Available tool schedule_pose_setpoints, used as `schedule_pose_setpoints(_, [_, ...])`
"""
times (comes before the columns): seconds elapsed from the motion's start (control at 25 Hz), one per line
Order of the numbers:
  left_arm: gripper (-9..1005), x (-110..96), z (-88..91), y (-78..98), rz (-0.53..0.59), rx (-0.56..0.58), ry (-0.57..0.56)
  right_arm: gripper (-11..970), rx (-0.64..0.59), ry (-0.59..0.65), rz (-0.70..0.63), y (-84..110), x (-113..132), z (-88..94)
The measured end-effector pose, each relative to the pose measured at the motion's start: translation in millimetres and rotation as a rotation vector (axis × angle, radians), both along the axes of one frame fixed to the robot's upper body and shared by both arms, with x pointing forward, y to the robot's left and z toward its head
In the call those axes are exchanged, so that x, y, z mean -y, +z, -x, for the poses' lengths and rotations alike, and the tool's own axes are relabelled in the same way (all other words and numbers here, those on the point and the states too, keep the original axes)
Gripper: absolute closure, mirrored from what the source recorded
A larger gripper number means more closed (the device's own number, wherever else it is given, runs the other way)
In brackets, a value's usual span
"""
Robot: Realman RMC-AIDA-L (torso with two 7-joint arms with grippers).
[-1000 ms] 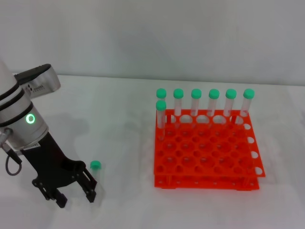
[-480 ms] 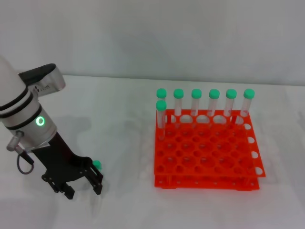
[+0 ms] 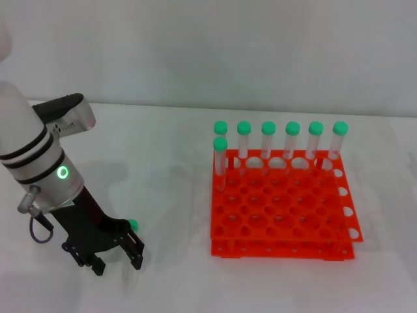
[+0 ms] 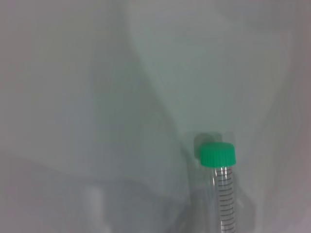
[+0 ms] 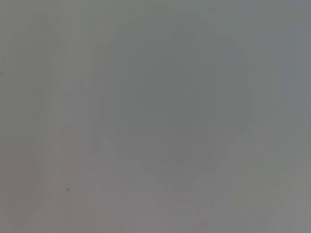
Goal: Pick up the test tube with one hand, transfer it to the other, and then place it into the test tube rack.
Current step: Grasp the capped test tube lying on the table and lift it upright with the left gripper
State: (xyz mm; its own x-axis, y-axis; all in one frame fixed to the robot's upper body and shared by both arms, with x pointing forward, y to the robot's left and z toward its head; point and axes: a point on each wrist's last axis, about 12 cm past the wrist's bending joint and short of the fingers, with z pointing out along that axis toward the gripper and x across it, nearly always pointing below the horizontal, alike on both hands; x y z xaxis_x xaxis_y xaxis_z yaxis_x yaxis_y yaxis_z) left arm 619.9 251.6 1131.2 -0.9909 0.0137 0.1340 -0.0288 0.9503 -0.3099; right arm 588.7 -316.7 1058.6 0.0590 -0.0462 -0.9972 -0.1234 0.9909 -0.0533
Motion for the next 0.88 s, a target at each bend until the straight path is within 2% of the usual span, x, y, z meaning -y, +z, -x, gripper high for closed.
schedule_pose_setpoints(0.56, [275,6.0,1.6,-9.8,-0.001,0.011,-0.004,89,-0.001,0.000,0.000,0.0,-0.1,-0.2])
schedule_pose_setpoints(0.88, [387,5.6,2.4,-12.0,-0.001,0.013,-0.001,89,-0.001,-0.001,0.000,-0.2,0.1,0.1])
